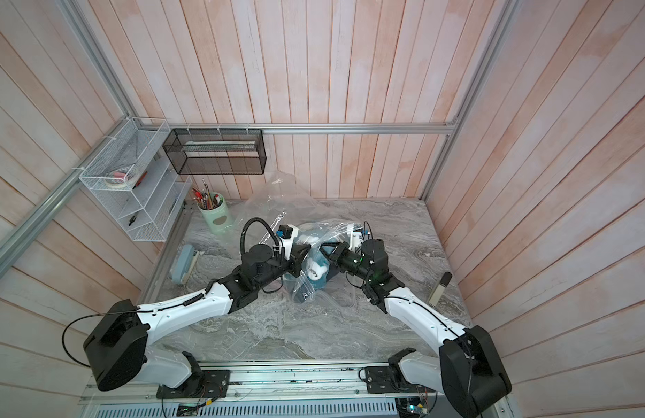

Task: Take the blanket out of the vacuum bag
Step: Take out the blanket from the vacuum bag, then place the blanket at the center of the board, then move the blanket to the corner of the board.

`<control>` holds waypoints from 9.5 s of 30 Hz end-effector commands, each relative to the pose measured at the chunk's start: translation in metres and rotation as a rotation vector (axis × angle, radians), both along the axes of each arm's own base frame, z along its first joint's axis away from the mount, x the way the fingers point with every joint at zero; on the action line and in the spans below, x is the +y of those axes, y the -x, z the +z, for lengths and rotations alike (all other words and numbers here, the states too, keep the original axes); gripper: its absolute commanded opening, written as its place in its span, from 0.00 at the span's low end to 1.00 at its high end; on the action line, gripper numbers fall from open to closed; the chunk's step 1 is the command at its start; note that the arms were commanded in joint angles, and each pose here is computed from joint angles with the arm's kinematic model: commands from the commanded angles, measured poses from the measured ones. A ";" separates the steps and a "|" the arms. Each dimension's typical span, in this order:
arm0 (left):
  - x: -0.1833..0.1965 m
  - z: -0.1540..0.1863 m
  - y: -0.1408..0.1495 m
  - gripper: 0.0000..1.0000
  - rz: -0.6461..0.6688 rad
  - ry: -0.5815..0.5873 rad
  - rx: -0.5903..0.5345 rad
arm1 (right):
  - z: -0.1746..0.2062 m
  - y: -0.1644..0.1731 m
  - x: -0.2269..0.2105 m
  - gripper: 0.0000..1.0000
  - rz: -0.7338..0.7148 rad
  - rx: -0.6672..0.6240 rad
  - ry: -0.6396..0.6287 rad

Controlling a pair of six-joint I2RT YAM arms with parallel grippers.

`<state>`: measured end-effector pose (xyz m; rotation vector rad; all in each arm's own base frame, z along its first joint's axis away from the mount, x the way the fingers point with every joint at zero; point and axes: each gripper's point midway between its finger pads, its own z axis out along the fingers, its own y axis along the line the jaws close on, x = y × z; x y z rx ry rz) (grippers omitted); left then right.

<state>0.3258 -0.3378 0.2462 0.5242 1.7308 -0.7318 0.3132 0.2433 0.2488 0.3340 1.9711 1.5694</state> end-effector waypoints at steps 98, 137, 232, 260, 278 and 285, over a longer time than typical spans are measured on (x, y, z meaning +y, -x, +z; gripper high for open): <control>0.073 -0.092 -0.029 0.00 0.259 -0.201 0.173 | 0.259 -0.009 -0.174 0.00 -0.366 -0.618 0.114; 0.139 -0.089 -0.041 0.00 0.402 -0.292 0.158 | 0.075 -0.137 -0.302 0.00 -0.544 -0.486 0.357; 0.123 -0.076 -0.052 0.00 0.349 -0.212 0.136 | -0.242 -0.103 -0.229 0.56 0.051 0.353 1.417; 0.124 -0.073 -0.050 0.00 0.346 -0.204 0.130 | -0.025 -0.167 -0.269 0.00 -0.378 -0.162 0.440; 0.125 -0.059 -0.055 0.00 0.365 -0.196 0.103 | -0.087 -0.268 -0.209 0.00 -0.294 -0.130 0.379; 0.124 -0.056 -0.056 0.00 0.361 -0.196 0.100 | -0.076 -0.266 -0.194 0.74 -0.269 -0.236 0.313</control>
